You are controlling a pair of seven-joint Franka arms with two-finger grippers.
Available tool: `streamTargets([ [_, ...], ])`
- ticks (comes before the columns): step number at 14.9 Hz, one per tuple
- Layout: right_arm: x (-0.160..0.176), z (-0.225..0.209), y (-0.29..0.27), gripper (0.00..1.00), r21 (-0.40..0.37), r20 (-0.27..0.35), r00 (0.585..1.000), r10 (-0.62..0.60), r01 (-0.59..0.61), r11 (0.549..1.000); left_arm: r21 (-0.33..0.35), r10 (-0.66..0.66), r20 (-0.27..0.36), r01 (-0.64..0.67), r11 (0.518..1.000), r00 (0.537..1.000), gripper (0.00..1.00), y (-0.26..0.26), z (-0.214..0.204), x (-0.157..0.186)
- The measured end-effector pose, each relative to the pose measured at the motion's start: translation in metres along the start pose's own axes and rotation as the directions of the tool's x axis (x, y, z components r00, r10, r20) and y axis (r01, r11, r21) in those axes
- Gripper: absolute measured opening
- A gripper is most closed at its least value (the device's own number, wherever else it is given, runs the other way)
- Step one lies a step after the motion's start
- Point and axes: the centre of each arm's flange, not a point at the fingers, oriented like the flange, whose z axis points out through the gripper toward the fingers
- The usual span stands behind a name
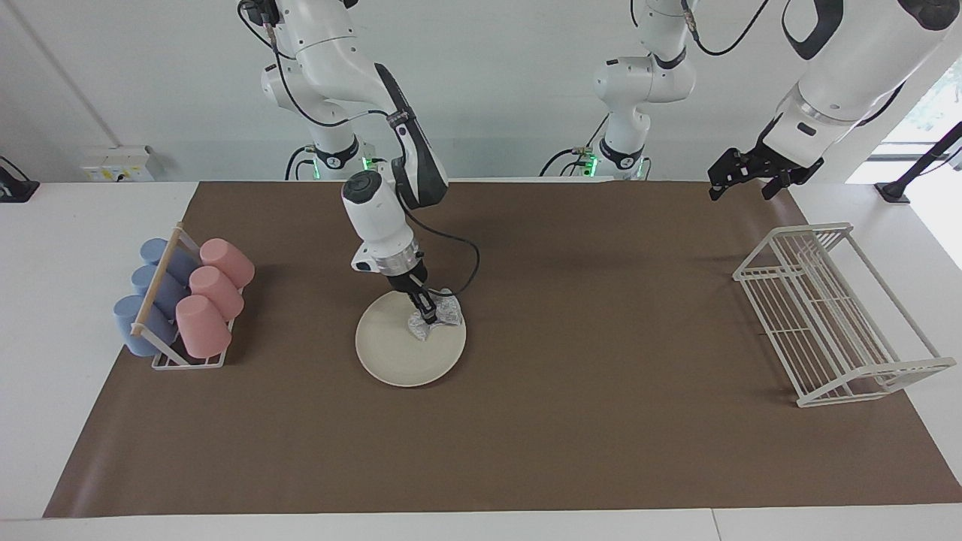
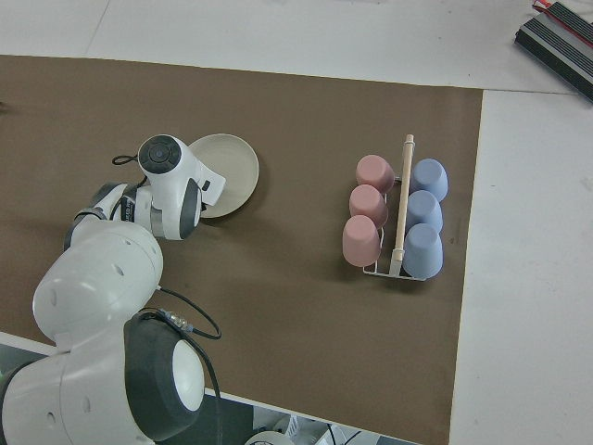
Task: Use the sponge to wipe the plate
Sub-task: 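Rub the sponge around the plate surface with the right gripper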
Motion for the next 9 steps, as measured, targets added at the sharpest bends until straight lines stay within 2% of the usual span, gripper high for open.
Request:
streamTargets([
  [2, 0.02, -0.004, 0.002, 0.1, 0.005, -0.011, 0.999, -0.032, 0.032, 0.999, -0.001, 0.0, 0.002, 0.0, 1.0, 1.0, 1.0, 0.0, 0.006, 0.002],
  [6, 0.087, -0.014, 0.015, 0.1, 0.008, -0.046, 0.993, -0.109, 0.109, 0.994, -0.002, 0.001, -0.003, -0.001, 1.0, 1.0, 1.0, 0.001, 0.007, 0.002],
  [9, 0.088, -0.014, 0.015, 0.1, 0.008, -0.047, 0.991, -0.123, 0.123, 0.992, -0.002, 0.001, -0.006, -0.001, 1.0, 1.0, 1.0, 0.001, 0.005, 0.001],
])
